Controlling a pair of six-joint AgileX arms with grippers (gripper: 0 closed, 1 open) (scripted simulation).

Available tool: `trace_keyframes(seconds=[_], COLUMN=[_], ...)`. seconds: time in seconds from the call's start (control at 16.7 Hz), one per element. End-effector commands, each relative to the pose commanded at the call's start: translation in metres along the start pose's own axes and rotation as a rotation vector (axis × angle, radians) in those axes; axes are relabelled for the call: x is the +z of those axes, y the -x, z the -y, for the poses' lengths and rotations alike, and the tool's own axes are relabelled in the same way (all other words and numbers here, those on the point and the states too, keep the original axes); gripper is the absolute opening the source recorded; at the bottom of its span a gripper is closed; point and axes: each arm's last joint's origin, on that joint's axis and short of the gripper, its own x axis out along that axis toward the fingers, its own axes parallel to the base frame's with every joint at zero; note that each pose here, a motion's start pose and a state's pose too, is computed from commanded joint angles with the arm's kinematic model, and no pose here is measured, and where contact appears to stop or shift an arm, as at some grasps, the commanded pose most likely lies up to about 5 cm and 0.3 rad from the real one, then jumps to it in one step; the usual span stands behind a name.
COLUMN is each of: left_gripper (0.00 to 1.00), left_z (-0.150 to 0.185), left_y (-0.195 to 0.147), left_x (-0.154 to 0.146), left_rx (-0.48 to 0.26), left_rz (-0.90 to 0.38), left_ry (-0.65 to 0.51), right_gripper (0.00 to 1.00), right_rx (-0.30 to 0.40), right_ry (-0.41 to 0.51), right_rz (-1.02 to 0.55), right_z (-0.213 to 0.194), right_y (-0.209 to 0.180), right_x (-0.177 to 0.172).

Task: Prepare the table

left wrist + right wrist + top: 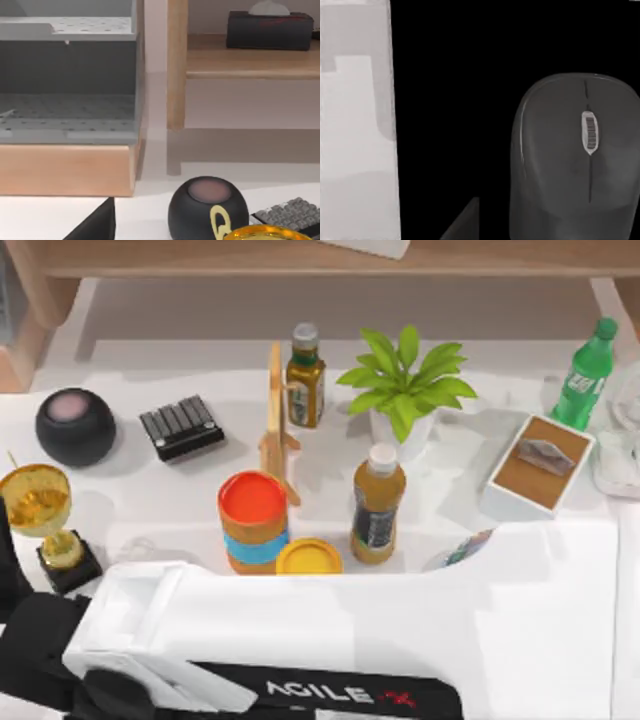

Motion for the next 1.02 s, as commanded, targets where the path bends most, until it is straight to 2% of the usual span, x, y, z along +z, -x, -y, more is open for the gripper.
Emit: trace_keyframes(seconds=[0.66, 0.72, 0.84, 1.02], left_gripper=[1.0, 1.0, 1.0, 1.0], left_z=[0.0, 0.0, 0.0, 0.0], left_y=[0.0, 0.0, 0.0, 0.0], left_x=[0.0, 0.0, 0.0, 0.0], left_rx=[0.0, 0.0, 0.0, 0.0], left_rz=[0.0, 0.0, 0.0, 0.0], left_ry=[0.0, 0.0, 0.0, 0.0], right_gripper=[1.0, 1.0, 1.0, 1.0], right_rx=[0.013, 0.037, 0.133, 0.343], right_ry=[-0.009, -0.023, -0.084, -0.225], right_rz=[0.001, 0.004, 0.016, 0.056], right_z=[0.001, 0.001, 0.006, 0.025], right_y=[0.002, 0.006, 0.02, 0.05], right_x=[0.003, 0.008, 0.027, 0.076])
